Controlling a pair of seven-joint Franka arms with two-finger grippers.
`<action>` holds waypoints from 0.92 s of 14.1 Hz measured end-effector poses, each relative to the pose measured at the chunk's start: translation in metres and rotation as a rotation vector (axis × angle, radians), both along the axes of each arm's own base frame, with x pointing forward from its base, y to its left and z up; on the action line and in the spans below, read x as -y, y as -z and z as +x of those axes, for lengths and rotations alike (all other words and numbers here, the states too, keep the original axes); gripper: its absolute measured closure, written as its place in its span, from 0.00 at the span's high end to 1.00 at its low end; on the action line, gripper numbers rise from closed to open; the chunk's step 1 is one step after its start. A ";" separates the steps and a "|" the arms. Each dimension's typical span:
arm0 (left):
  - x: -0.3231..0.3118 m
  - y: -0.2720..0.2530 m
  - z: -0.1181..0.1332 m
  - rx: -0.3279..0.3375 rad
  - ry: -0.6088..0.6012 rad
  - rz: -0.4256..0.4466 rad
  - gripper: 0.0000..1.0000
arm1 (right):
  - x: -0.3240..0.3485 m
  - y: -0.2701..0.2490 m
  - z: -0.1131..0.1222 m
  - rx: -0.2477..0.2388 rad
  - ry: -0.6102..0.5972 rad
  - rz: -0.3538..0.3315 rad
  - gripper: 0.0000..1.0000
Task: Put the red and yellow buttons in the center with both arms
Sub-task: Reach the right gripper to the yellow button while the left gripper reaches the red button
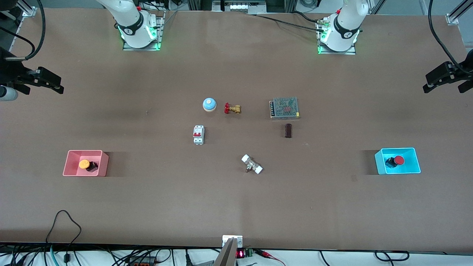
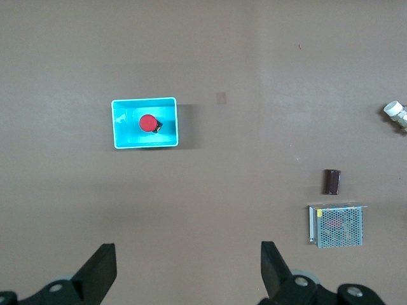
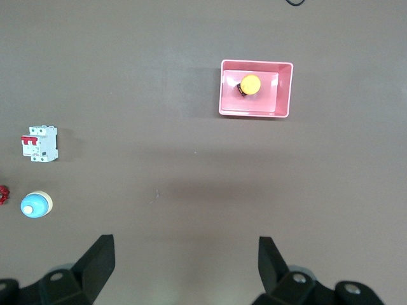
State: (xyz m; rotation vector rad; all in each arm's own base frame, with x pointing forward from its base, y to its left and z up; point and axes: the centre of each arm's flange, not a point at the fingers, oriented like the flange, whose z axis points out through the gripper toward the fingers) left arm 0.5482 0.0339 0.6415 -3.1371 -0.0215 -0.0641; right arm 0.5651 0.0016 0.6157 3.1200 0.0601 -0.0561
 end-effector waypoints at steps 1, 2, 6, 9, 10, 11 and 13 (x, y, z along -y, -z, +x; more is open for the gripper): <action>0.000 0.000 0.000 0.000 0.000 0.000 1.00 | 0.000 0.000 0.000 -0.002 0.000 0.000 1.00; 0.000 0.000 0.000 0.000 0.000 0.000 1.00 | 0.001 0.000 -0.001 -0.006 0.002 0.000 1.00; 0.000 0.001 0.000 -0.001 0.000 0.000 1.00 | 0.006 0.013 0.005 -0.026 0.013 -0.003 1.00; -0.004 0.011 0.003 -0.015 -0.006 -0.001 1.00 | 0.008 0.066 0.031 -0.082 0.023 -0.018 1.00; -0.009 0.019 0.009 -0.013 -0.014 -0.001 1.00 | 0.006 0.085 0.042 -0.085 0.020 -0.024 1.00; -0.016 0.029 0.016 -0.010 -0.022 -0.001 1.00 | 0.003 0.103 0.053 -0.080 0.015 -0.030 1.00; -0.036 0.057 0.033 -0.016 -0.027 -0.001 1.00 | 0.004 0.132 0.071 -0.062 0.016 -0.039 1.00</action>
